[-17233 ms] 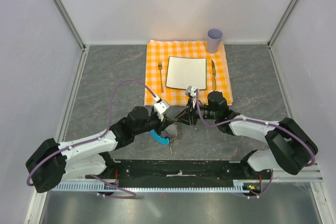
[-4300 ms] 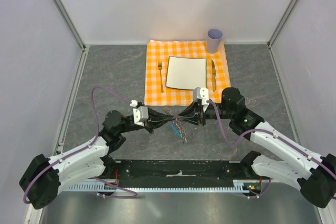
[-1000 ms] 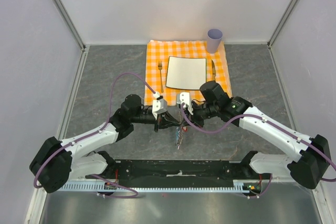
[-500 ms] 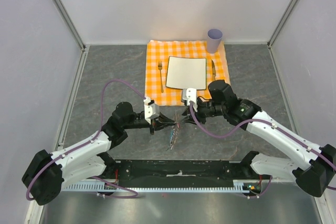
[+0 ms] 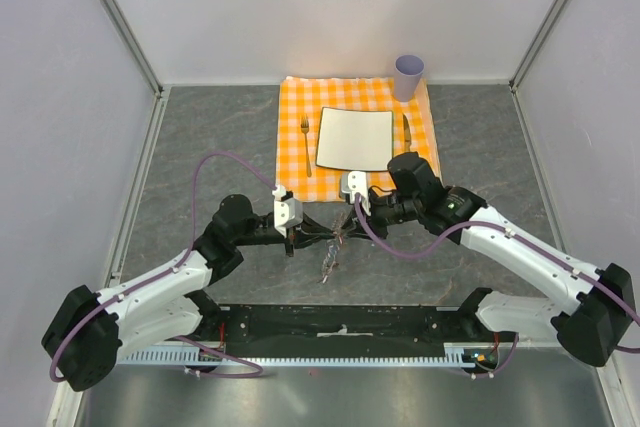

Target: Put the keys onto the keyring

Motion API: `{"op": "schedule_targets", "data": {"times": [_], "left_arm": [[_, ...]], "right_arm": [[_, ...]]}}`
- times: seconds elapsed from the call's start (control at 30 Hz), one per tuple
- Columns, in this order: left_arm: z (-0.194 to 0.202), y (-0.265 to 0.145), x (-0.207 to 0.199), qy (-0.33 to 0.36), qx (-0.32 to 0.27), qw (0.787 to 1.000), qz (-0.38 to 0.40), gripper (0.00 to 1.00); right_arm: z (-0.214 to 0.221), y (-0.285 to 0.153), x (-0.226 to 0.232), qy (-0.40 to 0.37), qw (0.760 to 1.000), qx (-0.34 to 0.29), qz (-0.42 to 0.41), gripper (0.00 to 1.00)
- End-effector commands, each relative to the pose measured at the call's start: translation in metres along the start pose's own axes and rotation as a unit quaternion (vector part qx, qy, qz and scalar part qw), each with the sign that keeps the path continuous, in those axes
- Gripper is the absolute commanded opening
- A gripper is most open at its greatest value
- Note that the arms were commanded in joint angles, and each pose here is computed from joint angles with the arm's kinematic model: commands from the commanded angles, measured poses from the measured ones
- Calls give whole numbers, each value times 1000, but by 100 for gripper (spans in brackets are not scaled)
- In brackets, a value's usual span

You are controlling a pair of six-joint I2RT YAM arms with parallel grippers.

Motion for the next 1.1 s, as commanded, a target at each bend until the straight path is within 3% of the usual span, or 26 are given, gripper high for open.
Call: {"op": "schedule_targets", "data": {"times": [0.0,0.1,0.27,0.57,1.07], "left_arm": [[-17,1,5,54,-42,998,0,2],[-20,0,5,59,-49,997,2,2],[-21,0,4,59,-51,997,0,2],[-29,-9,2,79,-83,993,-39,2],[-35,-8,-2,79,-131,988,-32,2]], "right_arm": [[-3,2,0,-17,1000,-12,-20,26],[-2,4,0,-18,1000,-11,-22,21],[-2,4,0,-17,1000,-11,-24,0],[2,6,-1,-7,1000,-6,-23,0],[5,15,-3,11,999,-7,-43,0]]}}
Point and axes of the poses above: each gripper's point midway between its finger pads, its own y axis out along the fingers, its own x axis along the line the jaws close on, z = x × y, the point moved 9 cm from there along -y, back along the fingers, and after that the axes turned 12 degrees about y, right-handed, at the moved point
